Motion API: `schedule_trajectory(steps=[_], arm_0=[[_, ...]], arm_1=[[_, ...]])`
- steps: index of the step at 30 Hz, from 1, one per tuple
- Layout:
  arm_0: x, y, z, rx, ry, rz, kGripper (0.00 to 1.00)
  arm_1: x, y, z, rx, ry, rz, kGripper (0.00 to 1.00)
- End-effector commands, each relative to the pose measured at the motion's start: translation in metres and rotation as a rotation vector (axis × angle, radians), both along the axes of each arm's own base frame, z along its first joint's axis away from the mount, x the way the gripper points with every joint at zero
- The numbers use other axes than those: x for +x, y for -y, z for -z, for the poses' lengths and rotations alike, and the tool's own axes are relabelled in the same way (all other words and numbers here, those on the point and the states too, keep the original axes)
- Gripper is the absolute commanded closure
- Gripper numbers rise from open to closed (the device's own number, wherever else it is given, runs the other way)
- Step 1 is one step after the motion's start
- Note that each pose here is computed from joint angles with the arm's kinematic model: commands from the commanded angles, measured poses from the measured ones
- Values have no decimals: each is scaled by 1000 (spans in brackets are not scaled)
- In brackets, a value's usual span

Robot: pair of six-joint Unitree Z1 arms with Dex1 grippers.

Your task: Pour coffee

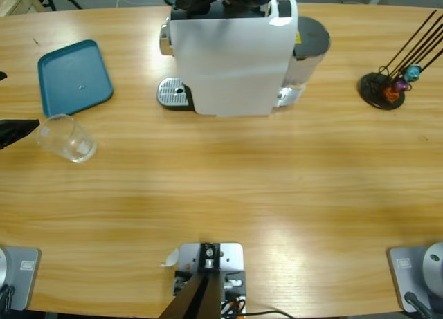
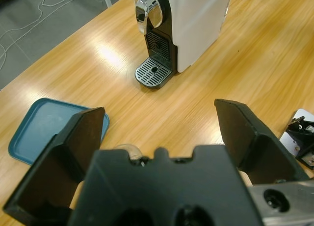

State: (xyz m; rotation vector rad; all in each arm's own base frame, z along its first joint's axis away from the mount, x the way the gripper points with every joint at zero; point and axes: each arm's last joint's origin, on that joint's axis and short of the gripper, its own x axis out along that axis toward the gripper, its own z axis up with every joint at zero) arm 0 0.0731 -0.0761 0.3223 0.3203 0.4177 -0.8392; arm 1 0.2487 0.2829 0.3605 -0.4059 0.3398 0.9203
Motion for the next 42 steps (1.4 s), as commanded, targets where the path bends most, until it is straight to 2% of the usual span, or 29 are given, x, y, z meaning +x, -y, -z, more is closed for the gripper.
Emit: schedule_trajectory(steps=[1, 25, 42], arm_0=[[-1, -3, 16, 26, -33, -23, 32], [-2, -4, 25, 27, -44, -29, 32], [-2, -3, 27, 20, -45, -27, 32]], arm_1=[[14, -1, 20, -72, -20, 28, 1000], [22, 1, 35, -155, -33, 93, 1000], [26, 4, 33, -196, 18, 165, 1000]])
